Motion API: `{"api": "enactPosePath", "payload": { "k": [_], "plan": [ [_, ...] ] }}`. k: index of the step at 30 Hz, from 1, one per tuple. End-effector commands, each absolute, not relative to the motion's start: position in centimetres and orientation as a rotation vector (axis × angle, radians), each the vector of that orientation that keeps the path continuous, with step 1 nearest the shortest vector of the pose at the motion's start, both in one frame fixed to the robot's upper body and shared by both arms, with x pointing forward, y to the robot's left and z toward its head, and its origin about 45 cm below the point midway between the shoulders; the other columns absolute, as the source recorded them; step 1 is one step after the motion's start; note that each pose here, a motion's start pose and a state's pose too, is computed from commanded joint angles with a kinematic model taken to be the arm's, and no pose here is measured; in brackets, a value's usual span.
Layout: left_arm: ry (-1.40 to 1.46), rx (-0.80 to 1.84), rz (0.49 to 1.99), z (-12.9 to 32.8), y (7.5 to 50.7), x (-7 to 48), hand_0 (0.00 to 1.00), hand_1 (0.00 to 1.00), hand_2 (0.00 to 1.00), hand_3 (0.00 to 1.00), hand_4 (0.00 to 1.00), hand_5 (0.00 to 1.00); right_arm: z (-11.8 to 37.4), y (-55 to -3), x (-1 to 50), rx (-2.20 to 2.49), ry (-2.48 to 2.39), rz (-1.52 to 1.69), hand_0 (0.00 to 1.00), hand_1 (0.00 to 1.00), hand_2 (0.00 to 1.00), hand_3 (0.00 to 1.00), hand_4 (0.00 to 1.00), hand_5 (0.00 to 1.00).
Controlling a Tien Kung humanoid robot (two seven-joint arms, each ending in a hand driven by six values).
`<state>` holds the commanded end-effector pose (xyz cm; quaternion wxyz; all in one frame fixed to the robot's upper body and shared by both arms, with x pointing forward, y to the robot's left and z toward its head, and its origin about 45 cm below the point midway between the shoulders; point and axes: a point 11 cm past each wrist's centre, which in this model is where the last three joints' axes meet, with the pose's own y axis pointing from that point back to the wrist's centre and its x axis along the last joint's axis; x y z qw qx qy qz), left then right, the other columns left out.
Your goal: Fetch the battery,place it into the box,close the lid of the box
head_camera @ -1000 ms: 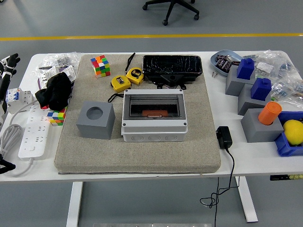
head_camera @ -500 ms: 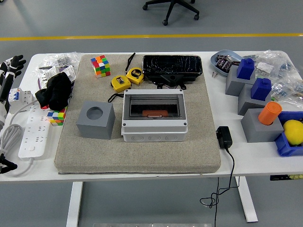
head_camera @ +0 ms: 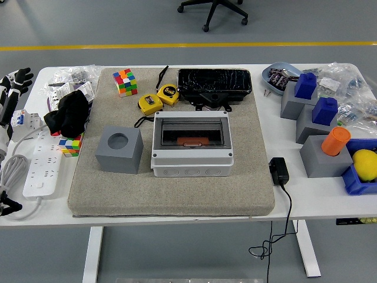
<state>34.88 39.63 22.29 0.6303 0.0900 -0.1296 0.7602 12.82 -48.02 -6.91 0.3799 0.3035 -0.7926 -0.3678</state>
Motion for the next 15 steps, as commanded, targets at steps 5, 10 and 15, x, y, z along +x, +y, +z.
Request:
{"api": "enactPosePath", "payload": {
  "k": [5, 10, 15],
  "plan": [
    [-0.298, 0.203, 1.742, 22.41, 39.64, 34.94, 0.818, 0.807, 0.814, 0.801, 0.998, 0.998, -6.89, -47.99, 12.95, 0.778, -2.026, -0.939, 0.998, 0.939, 0.86, 0.866, 0.998, 0.998],
    [-0.296, 0.204, 1.741, 22.37, 39.6, 34.97, 0.813, 0.803, 0.809, 0.799, 0.998, 0.998, -6.88, -47.99, 12.99, 0.778, -2.027, -0.94, 0.998, 0.939, 0.86, 0.865, 0.998, 0.998],
    [-0.296, 0.208, 1.739, 22.32, 39.56, 34.96, 0.813, 0.803, 0.809, 0.799, 0.998, 0.998, -6.9, -47.97, 12.95, 0.778, -2.026, -0.94, 0.998, 0.939, 0.86, 0.865, 0.998, 0.998]
  ]
}}
